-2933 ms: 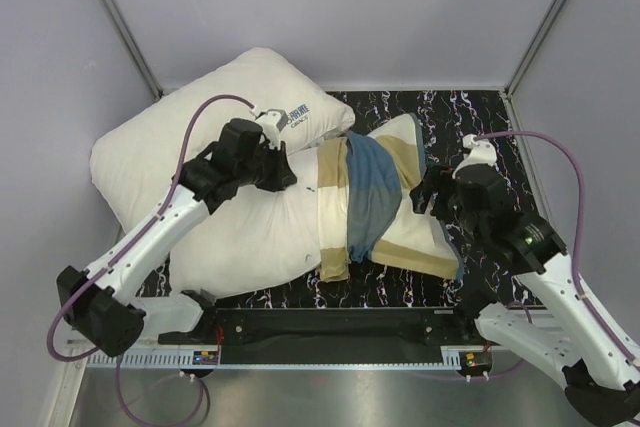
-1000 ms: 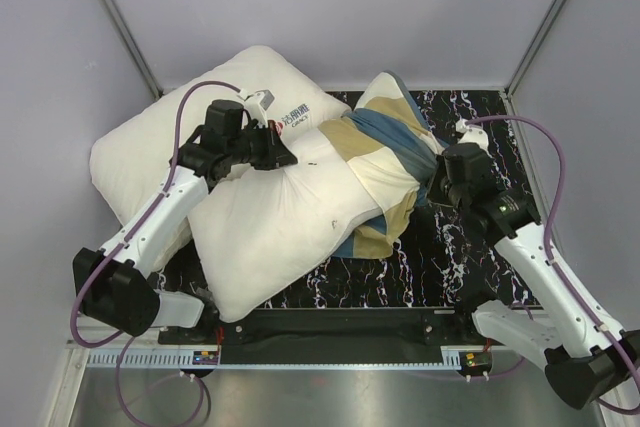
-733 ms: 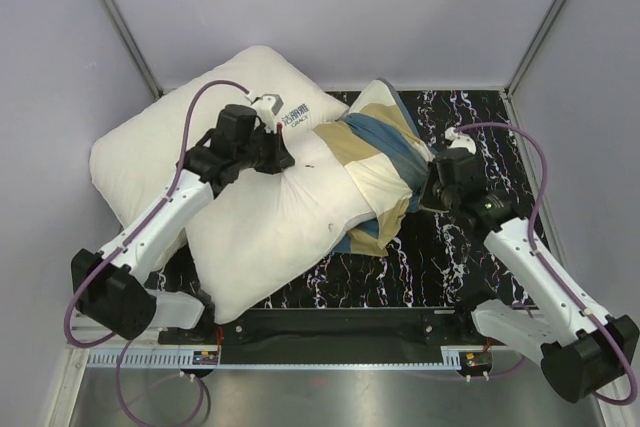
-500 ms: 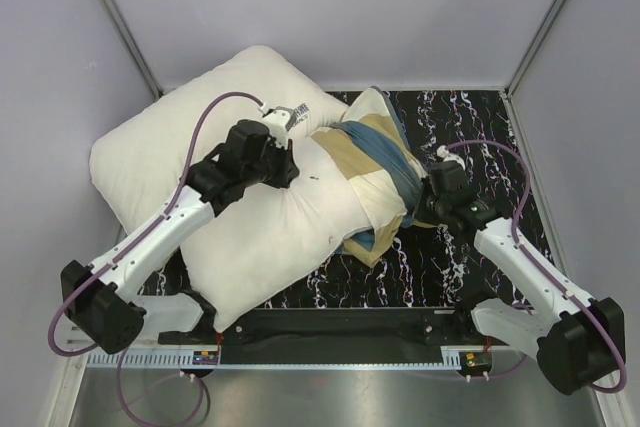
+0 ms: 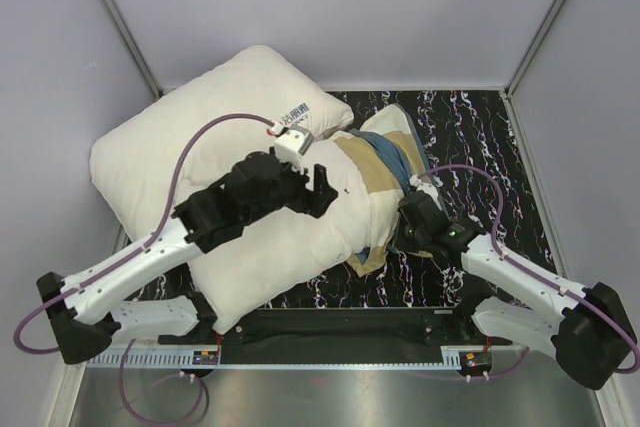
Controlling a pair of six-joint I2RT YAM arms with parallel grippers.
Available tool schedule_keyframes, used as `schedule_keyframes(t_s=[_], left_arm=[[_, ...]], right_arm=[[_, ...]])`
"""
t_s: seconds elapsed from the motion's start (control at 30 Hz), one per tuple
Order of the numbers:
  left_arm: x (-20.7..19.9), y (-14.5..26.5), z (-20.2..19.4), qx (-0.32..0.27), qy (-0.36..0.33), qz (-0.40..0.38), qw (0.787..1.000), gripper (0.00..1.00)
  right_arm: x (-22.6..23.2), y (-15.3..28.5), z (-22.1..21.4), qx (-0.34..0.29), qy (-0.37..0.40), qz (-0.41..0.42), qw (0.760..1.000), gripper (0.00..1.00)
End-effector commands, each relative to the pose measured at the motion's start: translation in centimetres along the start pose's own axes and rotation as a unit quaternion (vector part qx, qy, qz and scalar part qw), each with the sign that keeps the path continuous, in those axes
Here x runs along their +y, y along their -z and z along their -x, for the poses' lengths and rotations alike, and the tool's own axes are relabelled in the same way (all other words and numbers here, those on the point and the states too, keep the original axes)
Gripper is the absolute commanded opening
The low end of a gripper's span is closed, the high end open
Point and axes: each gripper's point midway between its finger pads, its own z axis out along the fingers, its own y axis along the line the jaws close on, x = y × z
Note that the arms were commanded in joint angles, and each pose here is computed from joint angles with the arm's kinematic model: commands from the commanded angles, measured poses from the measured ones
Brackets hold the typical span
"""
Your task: Remove the pillowcase from the pillow
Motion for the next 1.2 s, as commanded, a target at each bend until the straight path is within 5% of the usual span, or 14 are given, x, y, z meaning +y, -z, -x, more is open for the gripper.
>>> schedule_keyframes(t_s=[0.0,0.57,0.63,0.67,0.77,0.9,1.0,1.17], left_arm=[[-1.6,-3.4,-0.3,0.006,0.000,0.007,1.000,0.79],[-0.1,-11.4,-10.5,0.103,-0.022,0.056,0.993,0.87],[0.1,-11.8,-12.1,0.122,-0.027,0.054,0.991,0.74],[0.4,-11.9,-13.3,0.130,-0.028,0.053,0.990,0.41],[0.8,-11.6,-16.1,0.149,-0.018,0.043,0.988,0.03],[1.1,-10.4,-18.5,0.158,0.001,0.033,0.987,0.00],[0.9,-9.2,-20.2,0.168,0.008,0.026,0.985,0.00],[0.1,-6.8,-24.0,0.190,0.030,0.015,0.981,0.00]], right_arm=[[3.2,-0.3,-1.3,0.006,-0.022,0.047,0.999,0.00],[6.0,2.3,-5.2,0.026,-0.012,0.079,0.996,0.00],[5.8,2.6,-5.5,0.028,-0.014,0.079,0.996,0.02],[5.7,2.8,-5.5,0.028,-0.014,0.079,0.996,0.04],[4.7,4.0,-4.7,0.011,-0.014,0.066,0.998,0.16],[2.9,6.7,-1.4,-0.058,-0.005,0.035,0.998,0.36],[2.9,9.0,1.9,-0.116,0.013,0.026,0.993,0.68],[4.6,13.8,9.2,-0.224,0.053,0.002,0.973,0.82]])
